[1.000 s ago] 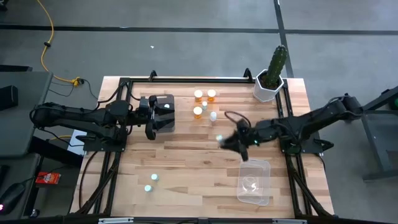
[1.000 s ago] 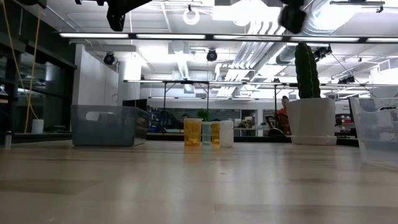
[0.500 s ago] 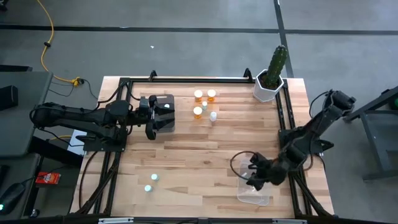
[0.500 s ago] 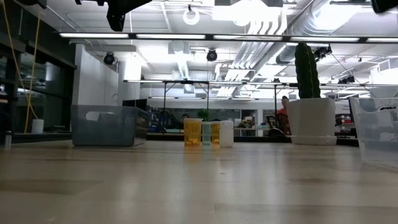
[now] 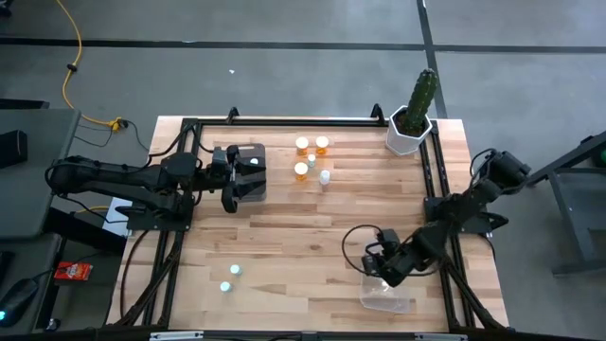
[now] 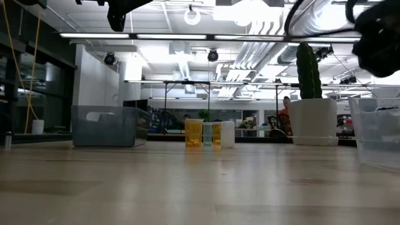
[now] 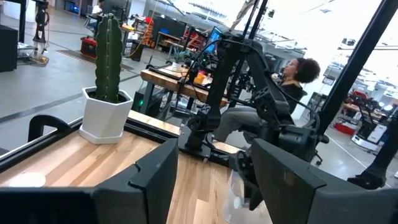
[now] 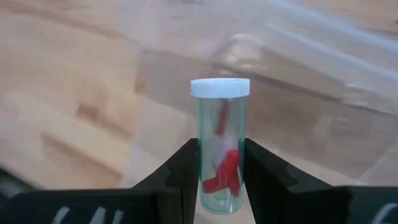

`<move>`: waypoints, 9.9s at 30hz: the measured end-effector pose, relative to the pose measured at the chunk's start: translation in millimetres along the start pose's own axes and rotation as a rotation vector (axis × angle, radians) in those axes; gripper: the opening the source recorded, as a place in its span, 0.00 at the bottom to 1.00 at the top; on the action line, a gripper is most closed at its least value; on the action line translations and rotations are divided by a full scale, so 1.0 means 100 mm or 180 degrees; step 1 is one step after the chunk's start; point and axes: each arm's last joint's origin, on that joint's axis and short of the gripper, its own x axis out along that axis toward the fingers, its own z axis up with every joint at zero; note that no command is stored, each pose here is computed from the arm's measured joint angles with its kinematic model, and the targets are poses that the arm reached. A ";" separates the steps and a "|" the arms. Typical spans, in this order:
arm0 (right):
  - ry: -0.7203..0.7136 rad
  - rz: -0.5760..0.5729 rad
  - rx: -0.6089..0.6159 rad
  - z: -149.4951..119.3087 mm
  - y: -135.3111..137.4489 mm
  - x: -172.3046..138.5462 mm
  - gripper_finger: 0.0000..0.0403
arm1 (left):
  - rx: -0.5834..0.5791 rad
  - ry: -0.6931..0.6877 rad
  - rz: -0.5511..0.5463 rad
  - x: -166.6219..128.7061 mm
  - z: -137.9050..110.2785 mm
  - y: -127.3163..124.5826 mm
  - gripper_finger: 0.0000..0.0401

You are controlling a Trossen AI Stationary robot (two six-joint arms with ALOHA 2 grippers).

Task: Pick and place medicine bottles into bin by pill shape (circle, oval)
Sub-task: Put the small blue medicine bottle into the transparent bin, then put the small white medicine bottle into the transparent bin, then put the blue small blue medicine bottle into the black bin

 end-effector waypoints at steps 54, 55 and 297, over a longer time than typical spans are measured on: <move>-0.2898 0.1783 -0.2940 1.69 0.81 -1.18 0.48 | -0.0241 0.0004 -0.0010 0.00 0.00 0.00 0.48; -0.2900 0.1779 -0.2961 1.69 0.81 -1.18 0.48 | -0.0241 0.0004 -0.0011 0.00 0.00 0.00 0.48; -0.2559 0.1811 -0.3434 1.73 1.23 -0.77 0.60 | 0.1058 0.3215 -0.0249 -0.52 -1.27 -1.21 0.48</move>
